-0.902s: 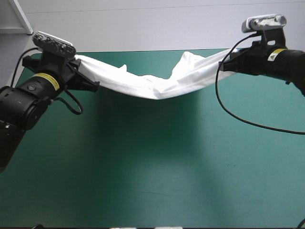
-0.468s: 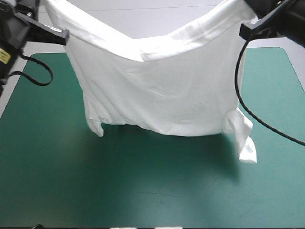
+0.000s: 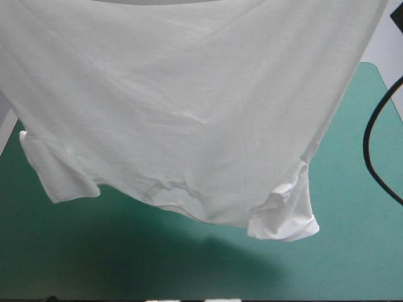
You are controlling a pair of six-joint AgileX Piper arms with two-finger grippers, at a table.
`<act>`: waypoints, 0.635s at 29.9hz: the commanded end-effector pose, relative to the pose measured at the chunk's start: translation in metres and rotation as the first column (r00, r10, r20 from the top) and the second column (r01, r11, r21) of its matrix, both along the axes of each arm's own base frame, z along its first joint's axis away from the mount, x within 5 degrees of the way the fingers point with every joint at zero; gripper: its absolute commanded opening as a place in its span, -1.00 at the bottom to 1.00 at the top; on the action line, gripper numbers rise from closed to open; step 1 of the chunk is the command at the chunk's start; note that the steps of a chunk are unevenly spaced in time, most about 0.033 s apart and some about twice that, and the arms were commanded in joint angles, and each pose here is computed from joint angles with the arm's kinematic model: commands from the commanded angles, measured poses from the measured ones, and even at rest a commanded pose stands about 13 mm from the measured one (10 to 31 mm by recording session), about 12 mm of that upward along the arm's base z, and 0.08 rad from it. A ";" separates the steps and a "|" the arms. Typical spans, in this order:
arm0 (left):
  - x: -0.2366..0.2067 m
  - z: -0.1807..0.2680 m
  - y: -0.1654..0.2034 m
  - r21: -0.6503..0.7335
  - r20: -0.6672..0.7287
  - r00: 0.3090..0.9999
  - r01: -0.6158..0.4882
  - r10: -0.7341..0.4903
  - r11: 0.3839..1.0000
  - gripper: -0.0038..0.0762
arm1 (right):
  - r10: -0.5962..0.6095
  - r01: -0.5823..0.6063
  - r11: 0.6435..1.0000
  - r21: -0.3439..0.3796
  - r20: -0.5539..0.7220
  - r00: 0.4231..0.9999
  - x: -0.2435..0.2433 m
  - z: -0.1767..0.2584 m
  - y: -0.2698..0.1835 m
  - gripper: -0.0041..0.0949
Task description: Fold the cloth
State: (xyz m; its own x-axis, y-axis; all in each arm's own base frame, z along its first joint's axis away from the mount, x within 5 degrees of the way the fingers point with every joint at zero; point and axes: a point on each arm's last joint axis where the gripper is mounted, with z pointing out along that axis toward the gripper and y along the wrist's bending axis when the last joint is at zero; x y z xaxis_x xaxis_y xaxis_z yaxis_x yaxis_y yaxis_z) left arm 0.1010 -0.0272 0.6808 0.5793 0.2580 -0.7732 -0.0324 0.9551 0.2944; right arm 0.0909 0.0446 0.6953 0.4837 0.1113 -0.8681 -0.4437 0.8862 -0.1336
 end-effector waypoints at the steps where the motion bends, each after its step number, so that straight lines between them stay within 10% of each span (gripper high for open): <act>1: 0.001 0.005 -0.004 0.005 0.060 0.998 0.013 -0.013 1.000 -0.86 | -0.023 0.020 0.999 0.045 0.070 0.997 0.011 0.006 -0.001 -0.95; 19: 0.181 -0.033 -0.020 -0.121 -0.095 0.994 -0.070 0.059 0.990 -0.85 | -0.133 0.097 0.969 0.229 0.150 0.980 0.183 -0.026 0.011 -0.95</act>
State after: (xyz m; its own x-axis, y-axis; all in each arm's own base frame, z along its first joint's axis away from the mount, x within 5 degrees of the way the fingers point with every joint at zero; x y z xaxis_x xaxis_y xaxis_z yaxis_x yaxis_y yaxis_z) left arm 0.3048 -0.0684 0.6134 0.2945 0.2537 -0.9214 -0.0538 0.9670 0.2491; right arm 0.3096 0.0709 0.6383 0.4502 0.1761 -0.8754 -0.3916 0.9200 -0.0163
